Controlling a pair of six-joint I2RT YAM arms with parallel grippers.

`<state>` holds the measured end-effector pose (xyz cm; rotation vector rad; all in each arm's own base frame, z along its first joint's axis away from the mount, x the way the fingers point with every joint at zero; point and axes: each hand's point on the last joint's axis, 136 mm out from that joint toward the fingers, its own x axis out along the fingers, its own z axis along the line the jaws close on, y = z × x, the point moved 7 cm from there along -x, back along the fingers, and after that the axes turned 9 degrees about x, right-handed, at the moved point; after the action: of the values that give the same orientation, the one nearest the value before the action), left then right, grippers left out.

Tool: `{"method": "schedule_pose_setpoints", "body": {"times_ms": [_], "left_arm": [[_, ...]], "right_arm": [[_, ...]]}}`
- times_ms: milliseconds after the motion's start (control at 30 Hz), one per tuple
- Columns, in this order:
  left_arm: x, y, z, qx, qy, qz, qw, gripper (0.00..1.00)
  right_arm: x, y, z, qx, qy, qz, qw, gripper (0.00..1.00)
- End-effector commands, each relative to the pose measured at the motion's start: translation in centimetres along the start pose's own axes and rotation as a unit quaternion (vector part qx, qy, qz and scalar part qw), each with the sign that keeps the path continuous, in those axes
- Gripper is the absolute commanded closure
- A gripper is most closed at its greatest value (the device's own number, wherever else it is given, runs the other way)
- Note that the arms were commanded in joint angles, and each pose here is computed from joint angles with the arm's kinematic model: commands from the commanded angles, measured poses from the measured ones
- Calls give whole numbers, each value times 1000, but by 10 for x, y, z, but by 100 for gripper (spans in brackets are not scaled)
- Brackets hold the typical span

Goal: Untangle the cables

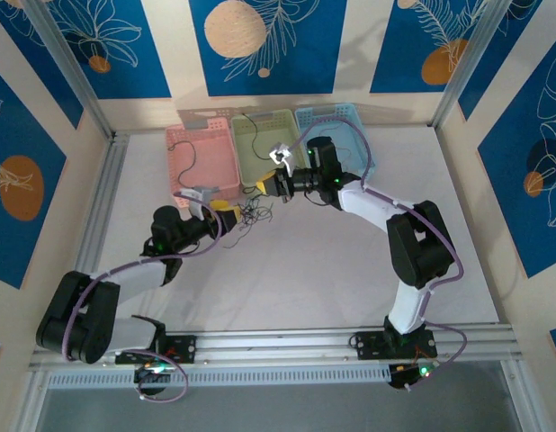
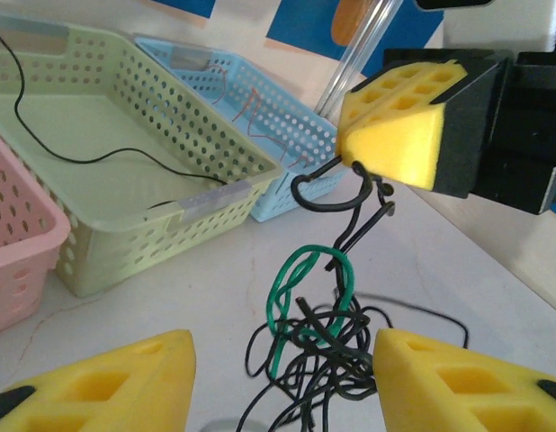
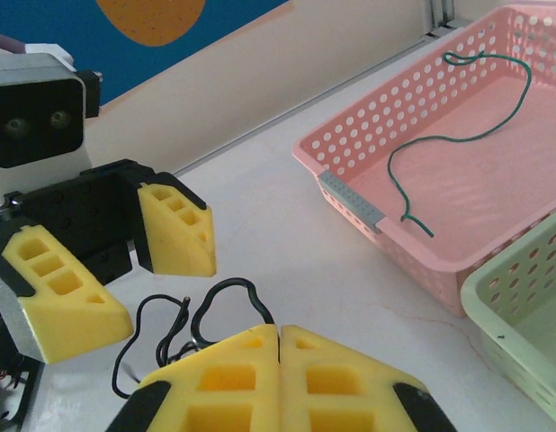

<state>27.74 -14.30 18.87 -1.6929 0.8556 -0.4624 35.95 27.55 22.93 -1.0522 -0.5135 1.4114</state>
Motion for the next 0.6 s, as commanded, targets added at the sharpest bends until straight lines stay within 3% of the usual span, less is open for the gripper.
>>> {"method": "schedule_pose_setpoints", "body": {"times_ms": [0,400,467,567], "left_arm": [[3,-4,-2,7,3,-3,1000,45],[15,-2,-8,-20,67,11,997,57],[16,-2,-8,-23,70,12,997,62],[19,-2,-9,-30,83,15,996,81]], "right_arm": [[6,2,5,-24,-19,8,999,100],[11,7,7,-49,-20,6,999,100],[12,7,9,-52,-23,7,998,100],[12,7,9,-53,-20,5,998,100]]}}
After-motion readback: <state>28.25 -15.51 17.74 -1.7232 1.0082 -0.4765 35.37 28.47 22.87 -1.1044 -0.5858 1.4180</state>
